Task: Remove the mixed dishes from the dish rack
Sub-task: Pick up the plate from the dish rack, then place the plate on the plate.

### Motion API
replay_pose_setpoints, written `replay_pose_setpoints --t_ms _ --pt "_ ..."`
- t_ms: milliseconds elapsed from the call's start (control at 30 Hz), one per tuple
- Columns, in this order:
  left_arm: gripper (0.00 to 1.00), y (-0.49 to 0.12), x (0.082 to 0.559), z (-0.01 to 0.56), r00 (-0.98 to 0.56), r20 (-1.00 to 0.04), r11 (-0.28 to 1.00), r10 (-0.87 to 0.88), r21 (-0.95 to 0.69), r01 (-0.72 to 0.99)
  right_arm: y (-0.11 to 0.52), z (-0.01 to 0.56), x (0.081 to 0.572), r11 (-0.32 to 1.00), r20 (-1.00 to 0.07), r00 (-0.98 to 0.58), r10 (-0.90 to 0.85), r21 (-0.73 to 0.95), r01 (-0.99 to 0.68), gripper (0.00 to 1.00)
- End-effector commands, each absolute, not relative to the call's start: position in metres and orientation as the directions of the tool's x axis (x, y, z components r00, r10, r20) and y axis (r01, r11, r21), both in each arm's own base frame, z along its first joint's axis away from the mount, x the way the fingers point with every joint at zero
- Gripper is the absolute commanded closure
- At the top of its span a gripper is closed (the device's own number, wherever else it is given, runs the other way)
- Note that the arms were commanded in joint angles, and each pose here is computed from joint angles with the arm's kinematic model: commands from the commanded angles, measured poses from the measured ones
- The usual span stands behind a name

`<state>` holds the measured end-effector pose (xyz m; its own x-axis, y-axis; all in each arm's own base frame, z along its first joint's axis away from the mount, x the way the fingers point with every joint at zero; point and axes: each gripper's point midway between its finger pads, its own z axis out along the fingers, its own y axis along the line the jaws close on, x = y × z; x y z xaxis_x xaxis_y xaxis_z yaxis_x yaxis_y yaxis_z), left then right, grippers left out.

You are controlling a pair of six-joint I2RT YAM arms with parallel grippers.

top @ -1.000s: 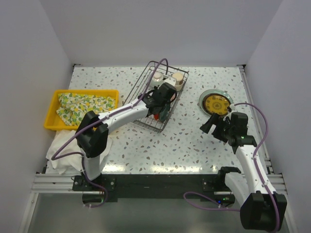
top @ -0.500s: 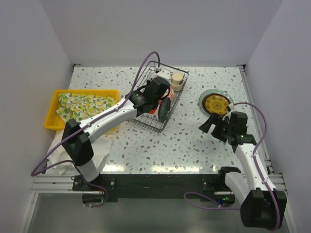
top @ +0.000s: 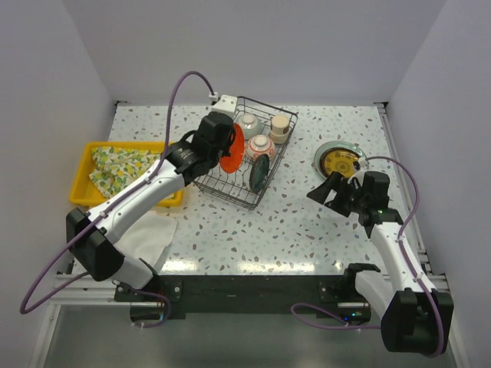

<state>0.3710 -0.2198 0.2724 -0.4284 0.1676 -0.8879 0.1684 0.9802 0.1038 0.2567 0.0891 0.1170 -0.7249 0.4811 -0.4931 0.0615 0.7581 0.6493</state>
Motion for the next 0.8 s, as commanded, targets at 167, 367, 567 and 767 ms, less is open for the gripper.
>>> replay_pose_setpoints --t_ms 167,367,567,767 --pt "1.0 -0.264 0.349 0.309 -0.417 -0.89 0.855 -0.184 -0.354 0.379 0.128 0.186 0.279 0.581 -0.51 -0.693 0.509 0.798 -0.16 0.08" --pt "1.0 -0.302 0.325 0.296 -0.539 -0.797 0.693 -0.271 -0.55 0.465 0.146 0.21 0.281 0.516 -0.52 -0.686 0.508 0.822 -0.241 0.11" --pt "1.0 -0.323 0.312 0.285 -0.613 -0.73 0.592 -0.302 -0.648 0.48 0.157 0.221 0.28 0.486 -0.53 -0.683 0.503 0.827 -0.283 0.16" --pt "1.0 -0.336 0.302 0.284 -0.645 -0.702 0.537 -0.303 -0.684 0.493 0.168 0.22 0.277 0.472 -0.526 -0.698 0.486 0.83 -0.297 0.24"
